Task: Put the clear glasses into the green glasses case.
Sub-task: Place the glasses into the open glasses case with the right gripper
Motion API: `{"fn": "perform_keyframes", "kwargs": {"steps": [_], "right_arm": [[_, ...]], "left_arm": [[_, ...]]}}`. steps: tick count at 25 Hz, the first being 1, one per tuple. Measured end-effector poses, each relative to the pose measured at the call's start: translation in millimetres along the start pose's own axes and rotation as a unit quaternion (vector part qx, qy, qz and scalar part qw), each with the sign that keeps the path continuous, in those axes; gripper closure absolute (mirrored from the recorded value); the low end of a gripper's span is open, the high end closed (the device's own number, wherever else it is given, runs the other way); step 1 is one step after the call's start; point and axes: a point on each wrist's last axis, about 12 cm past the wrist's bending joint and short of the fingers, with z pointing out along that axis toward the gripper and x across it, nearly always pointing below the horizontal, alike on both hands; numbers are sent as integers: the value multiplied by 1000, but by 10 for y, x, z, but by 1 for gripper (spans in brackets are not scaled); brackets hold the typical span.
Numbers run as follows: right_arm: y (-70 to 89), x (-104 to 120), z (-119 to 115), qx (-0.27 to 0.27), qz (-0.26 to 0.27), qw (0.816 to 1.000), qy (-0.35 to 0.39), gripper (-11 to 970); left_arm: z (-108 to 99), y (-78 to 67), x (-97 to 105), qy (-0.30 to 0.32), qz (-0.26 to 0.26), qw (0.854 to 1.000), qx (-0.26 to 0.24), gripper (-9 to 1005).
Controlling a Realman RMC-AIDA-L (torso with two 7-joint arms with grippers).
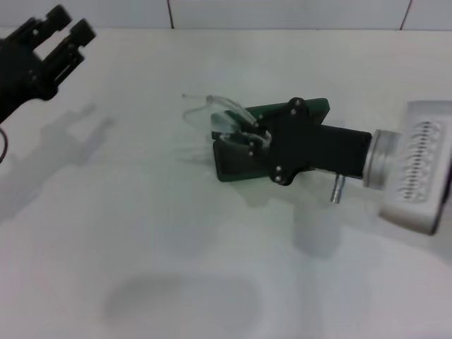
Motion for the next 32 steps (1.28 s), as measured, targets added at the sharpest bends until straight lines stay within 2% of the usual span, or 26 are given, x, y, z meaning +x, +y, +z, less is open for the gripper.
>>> {"fn": "perform_keyframes", "kwargs": {"steps": [3, 5, 8, 15, 20, 25, 32], "right_arm": [[17, -178, 53, -34, -25, 999, 33, 882], [31, -305, 67, -78, -34, 995, 58, 881], [0, -404, 44, -116, -30, 988, 93, 881], [-311, -477, 42, -91, -19, 970, 225, 879], [-534, -465, 46, -89, -12, 958, 271, 878], [-560, -462, 83, -90, -46, 950, 295, 878], [-489, -464, 200, -104, -97, 938, 317, 876]], "left_arm": [[-98, -5, 25, 2, -3, 1000, -12, 481], [-142, -6, 34, 3, -4, 1000, -17, 481], [-176, -8, 42, 4, -4, 1000, -21, 481], [-180, -1, 34, 5, -1, 1000, -22, 481], [-155, 2, 29, 7, 0, 1000, -16, 481], [-144, 4, 23, 8, 2, 1000, -14, 481], [-143, 2, 26, 9, 2, 1000, -13, 481]]}}
